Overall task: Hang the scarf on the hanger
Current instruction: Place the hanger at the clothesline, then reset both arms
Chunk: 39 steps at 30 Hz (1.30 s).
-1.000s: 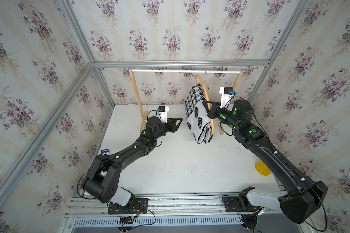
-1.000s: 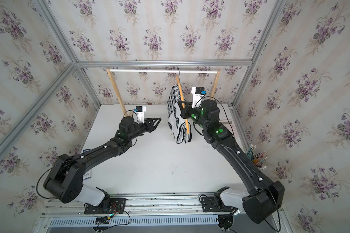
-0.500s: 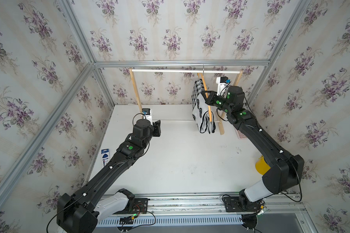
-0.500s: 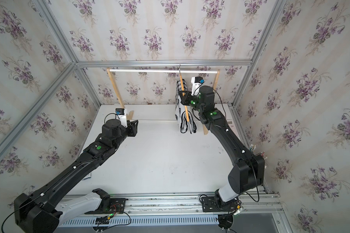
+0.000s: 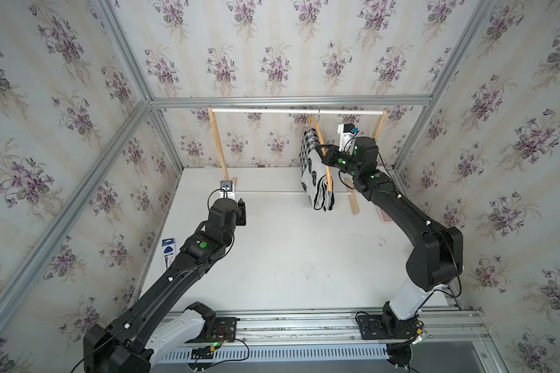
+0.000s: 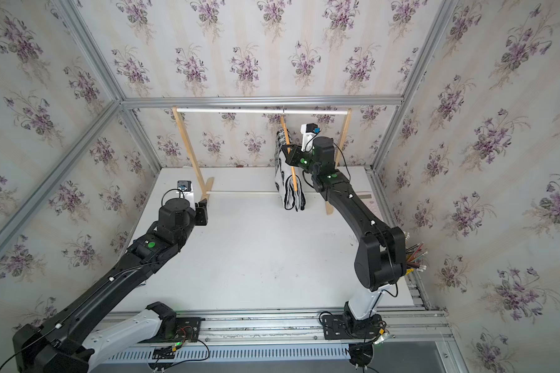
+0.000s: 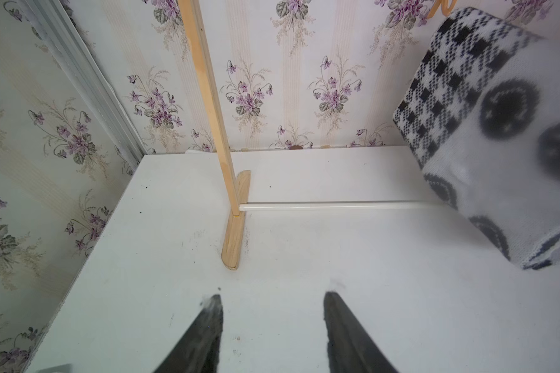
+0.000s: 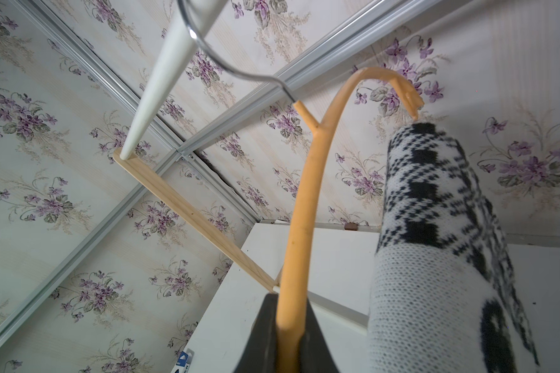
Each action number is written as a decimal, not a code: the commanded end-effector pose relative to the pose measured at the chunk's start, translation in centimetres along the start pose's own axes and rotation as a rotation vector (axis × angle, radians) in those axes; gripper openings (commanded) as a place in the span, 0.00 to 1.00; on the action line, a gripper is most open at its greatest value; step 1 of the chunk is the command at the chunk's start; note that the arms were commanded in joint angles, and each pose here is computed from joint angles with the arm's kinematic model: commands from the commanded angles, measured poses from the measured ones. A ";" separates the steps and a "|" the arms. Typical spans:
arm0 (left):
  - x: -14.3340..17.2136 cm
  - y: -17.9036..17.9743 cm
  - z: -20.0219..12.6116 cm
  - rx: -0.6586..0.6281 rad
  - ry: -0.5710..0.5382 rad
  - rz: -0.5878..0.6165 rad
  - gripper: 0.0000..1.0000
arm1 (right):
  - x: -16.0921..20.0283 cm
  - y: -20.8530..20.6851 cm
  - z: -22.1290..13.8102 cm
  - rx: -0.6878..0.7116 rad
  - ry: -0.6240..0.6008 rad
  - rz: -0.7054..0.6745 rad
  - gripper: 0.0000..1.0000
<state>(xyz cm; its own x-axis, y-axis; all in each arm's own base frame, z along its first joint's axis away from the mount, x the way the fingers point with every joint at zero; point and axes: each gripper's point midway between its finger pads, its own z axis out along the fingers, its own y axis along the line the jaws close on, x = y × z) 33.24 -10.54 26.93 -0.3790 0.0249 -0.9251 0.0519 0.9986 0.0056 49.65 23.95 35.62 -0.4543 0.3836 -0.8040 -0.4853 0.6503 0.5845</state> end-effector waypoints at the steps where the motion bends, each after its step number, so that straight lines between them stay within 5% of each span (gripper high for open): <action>1: 0.1 0.2 0.1 -0.014 -0.001 0.016 0.52 | -1.7 1.4 0.0 -0.075 -0.085 -0.016 0.00; 15: 0.1 0.0 -0.6 0.019 -0.015 0.006 0.55 | -0.3 1.2 -2.2 -0.067 -0.102 -0.002 0.03; 20: 0.4 0.0 -0.8 0.031 -0.017 0.016 0.61 | 1.1 1.1 -3.3 -0.063 -0.078 0.011 0.51; 22: 0.4 0.0 -1.0 0.036 -0.025 0.019 0.63 | 1.7 1.1 -3.8 -0.062 -0.066 0.011 0.90; 23: 0.3 0.0 -1.1 0.036 -0.030 0.022 0.64 | 1.9 1.1 -4.1 -0.058 -0.063 0.009 0.99; 33: -0.4 2.4 -2.1 -0.074 -0.108 0.069 0.77 | 4.2 1.0 -10.4 0.056 -0.033 -0.133 1.00; 39: 0.3 6.2 -0.8 -0.311 -0.248 0.154 0.87 | 6.6 -5.7 -16.7 0.431 -0.119 -0.357 1.00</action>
<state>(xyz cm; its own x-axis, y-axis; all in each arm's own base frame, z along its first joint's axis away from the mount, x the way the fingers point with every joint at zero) 31.98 -6.10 24.09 -0.2954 0.1581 -0.9422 -0.0812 0.9785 0.1897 36.88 16.08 31.83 -0.2923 0.2849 -0.9129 -0.4118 0.8241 0.3890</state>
